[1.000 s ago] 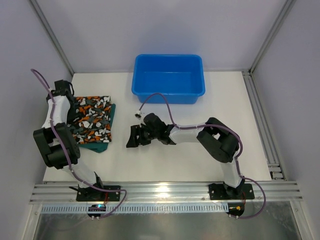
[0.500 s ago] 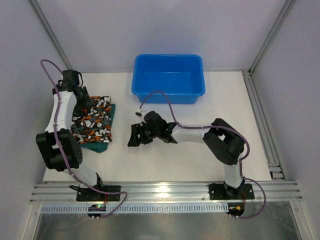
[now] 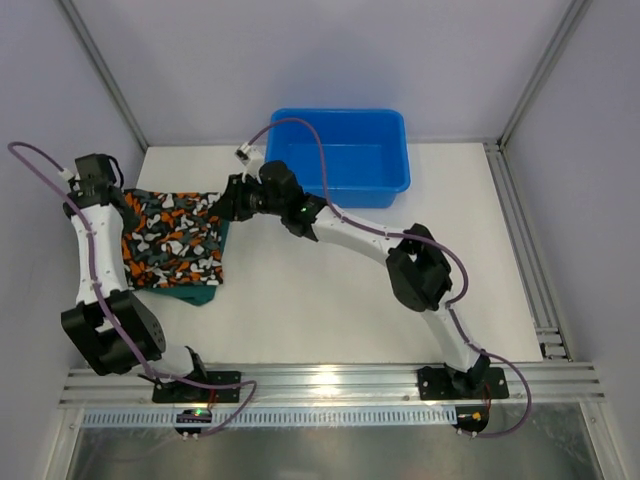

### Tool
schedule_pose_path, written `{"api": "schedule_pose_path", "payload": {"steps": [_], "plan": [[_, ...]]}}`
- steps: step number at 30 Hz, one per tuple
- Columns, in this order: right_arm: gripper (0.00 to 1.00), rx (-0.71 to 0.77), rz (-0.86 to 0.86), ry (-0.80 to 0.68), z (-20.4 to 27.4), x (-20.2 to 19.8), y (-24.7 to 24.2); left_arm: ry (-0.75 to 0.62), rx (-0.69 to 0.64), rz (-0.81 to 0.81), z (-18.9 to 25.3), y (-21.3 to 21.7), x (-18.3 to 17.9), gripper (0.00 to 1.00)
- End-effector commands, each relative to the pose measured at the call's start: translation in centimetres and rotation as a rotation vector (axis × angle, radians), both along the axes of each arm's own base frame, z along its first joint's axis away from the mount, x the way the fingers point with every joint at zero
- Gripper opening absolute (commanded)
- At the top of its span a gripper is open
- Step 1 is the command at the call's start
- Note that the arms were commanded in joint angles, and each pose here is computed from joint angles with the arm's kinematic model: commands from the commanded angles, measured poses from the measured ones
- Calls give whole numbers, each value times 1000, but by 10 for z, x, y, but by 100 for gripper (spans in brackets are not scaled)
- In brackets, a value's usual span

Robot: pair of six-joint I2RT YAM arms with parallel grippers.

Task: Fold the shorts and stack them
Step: Smooth out the shorts at the corner of the board.

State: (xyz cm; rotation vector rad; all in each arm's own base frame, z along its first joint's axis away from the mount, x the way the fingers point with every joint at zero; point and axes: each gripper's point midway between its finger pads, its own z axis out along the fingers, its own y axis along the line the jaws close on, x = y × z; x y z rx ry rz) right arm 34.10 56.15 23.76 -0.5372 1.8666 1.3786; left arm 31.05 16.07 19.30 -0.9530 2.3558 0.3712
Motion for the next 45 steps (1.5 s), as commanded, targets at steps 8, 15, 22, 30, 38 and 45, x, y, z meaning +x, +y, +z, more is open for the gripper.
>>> {"api": "schedule_pose_path", "payload": {"steps": [8,15,22,30,38,45], "plan": [[18,5,103,-1,-40,-9,18,-1,-78,99,-54,38,18,0],[18,-81,77,21,-72,-3,-4,211,-43,198,-129,55,-1,0],[18,-127,59,37,-81,3,-27,106,72,211,-52,74,19,1],[18,-169,33,67,-86,-1,-48,86,218,63,-13,7,50,1],[18,-263,-36,148,-111,-6,-77,282,132,-33,-135,-49,52,0],[19,-348,-67,126,-106,-17,-110,310,142,-52,-144,-52,64,0]]}}
